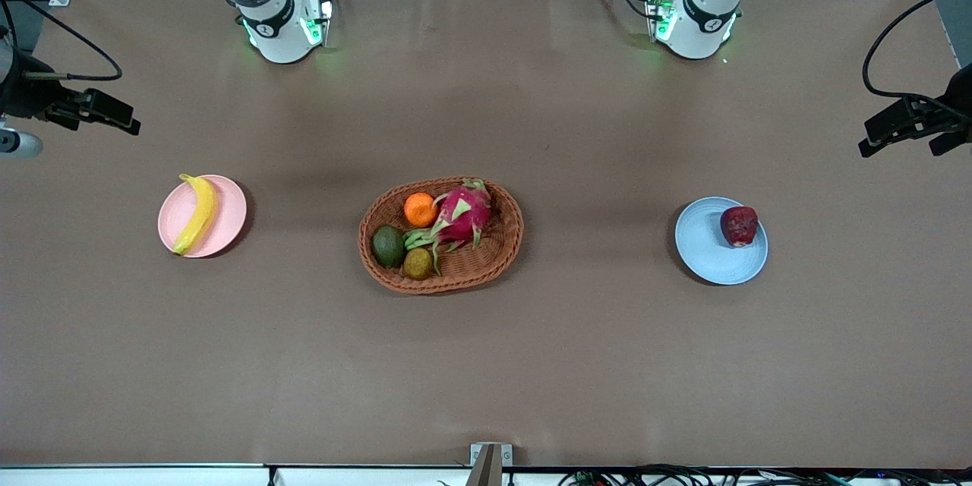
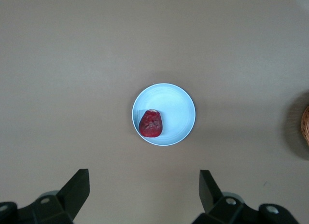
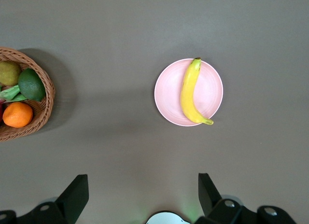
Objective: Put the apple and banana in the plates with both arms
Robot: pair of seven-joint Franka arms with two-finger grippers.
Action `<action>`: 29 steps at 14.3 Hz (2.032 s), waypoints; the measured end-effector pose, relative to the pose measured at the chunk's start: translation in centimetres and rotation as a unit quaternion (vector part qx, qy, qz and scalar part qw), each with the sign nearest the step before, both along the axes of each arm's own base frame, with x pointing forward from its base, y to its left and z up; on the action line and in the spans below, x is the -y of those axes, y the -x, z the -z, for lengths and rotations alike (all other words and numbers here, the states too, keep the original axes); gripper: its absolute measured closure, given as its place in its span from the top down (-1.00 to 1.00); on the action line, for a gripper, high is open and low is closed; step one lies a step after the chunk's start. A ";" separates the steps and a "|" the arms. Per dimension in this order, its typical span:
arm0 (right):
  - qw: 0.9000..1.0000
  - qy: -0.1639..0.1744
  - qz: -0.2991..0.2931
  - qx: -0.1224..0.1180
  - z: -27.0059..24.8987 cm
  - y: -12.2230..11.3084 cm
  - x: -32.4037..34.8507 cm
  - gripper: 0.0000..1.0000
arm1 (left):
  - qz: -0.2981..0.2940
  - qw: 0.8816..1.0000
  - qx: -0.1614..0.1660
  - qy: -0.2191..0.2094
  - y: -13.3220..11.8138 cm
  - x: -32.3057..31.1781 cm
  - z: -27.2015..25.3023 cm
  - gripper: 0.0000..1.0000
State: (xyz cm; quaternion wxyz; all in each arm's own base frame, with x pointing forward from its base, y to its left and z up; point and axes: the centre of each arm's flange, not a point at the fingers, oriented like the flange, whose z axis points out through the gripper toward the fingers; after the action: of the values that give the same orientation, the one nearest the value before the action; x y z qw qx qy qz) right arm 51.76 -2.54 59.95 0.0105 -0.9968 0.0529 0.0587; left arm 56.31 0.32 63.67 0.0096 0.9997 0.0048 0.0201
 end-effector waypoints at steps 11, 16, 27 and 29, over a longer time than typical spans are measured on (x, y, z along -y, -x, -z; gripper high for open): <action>1.000 0.001 0.000 0.024 -2.4 0.5 0.0 1.00 | 0.000 1.000 0.000 0.000 0.0 0.0 0.0 1.00; 1.000 0.001 0.000 0.017 -3.7 0.2 0.1 1.00 | 0.000 1.000 0.000 0.000 0.0 0.0 0.0 1.00; 1.000 -0.003 0.010 -0.003 -4.0 0.6 1.1 1.00 | 0.000 1.000 0.000 0.000 0.0 0.0 0.0 1.00; 1.000 -0.003 0.007 0.000 -4.0 0.5 0.8 1.00 | 0.000 1.000 0.000 0.000 0.0 0.0 0.0 1.00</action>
State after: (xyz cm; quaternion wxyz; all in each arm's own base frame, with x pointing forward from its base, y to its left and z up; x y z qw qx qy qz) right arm 51.24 -3.31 63.95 0.0143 -0.9964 0.0596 0.0585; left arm 56.32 0.32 63.68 0.0097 0.9997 0.0048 0.0203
